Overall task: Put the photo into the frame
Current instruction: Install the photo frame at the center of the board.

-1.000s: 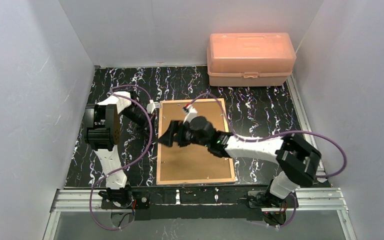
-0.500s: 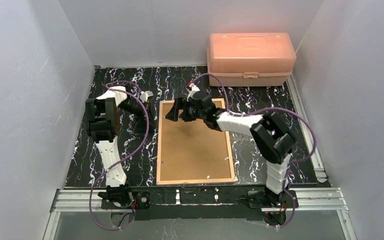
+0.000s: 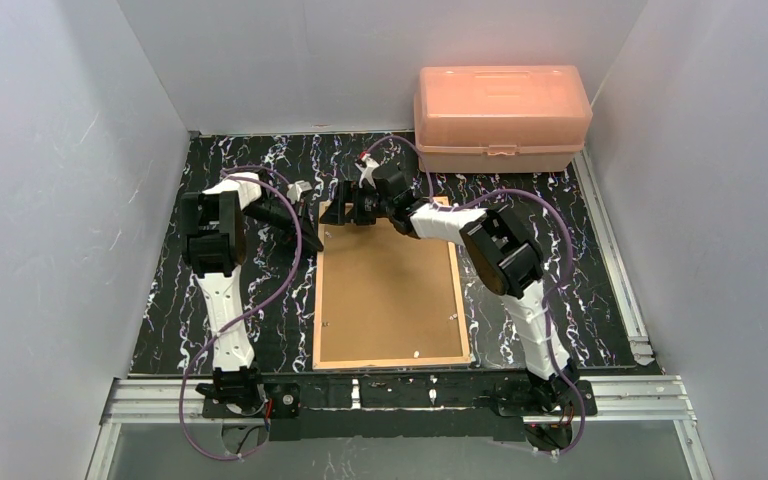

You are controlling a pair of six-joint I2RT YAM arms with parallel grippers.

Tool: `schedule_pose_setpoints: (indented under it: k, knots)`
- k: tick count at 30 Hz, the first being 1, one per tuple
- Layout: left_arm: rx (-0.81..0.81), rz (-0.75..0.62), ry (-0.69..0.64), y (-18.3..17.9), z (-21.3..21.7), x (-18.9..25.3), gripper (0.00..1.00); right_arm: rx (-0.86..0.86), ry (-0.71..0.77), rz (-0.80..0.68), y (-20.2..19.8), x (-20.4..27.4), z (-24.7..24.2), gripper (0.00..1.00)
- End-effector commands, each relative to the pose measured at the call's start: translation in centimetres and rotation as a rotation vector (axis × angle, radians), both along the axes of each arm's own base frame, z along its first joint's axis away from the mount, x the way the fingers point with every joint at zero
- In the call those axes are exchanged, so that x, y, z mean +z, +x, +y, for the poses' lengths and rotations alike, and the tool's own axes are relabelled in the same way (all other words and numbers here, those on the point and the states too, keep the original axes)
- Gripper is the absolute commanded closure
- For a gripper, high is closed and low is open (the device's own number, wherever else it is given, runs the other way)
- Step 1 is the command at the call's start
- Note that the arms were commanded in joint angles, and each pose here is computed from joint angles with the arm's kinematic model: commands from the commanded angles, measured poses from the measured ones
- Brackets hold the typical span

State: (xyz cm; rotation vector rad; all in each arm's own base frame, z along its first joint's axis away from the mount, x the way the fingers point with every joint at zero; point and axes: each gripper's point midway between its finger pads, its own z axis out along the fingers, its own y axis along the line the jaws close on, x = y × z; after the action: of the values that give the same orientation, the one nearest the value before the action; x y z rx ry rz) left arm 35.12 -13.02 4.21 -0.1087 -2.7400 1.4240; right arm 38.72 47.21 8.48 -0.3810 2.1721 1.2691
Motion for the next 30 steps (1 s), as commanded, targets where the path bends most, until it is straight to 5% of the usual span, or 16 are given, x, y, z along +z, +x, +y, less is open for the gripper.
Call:
schedule_pose_setpoints:
  k: [1, 12, 22, 30]
  knots:
    - [-0.002, -0.005, 0.004, 0.5, -0.3, 0.1, 0.99, 0.051, 0.046, -0.029, 0.5, 1.1, 1.4, 0.02]
    - [0.01, -0.027, 0.043, 0.1, 0.0, 0.3, 1.0, 0.078, 0.06, 0.004, -0.1, -0.4, 1.7, 0.04]
    - [0.059, -0.153, 0.082, 2.6, 2.7, 2.7, 0.81, 0.081, 0.079, -0.01, 0.1, 0.4, 2.0, 0.04]
    - [0.041, -0.104, 0.046, 2.9, 1.8, 0.8, 0.74, 0.1, 0.077, -0.007, 0.0, 0.3, 2.3, 0.04]
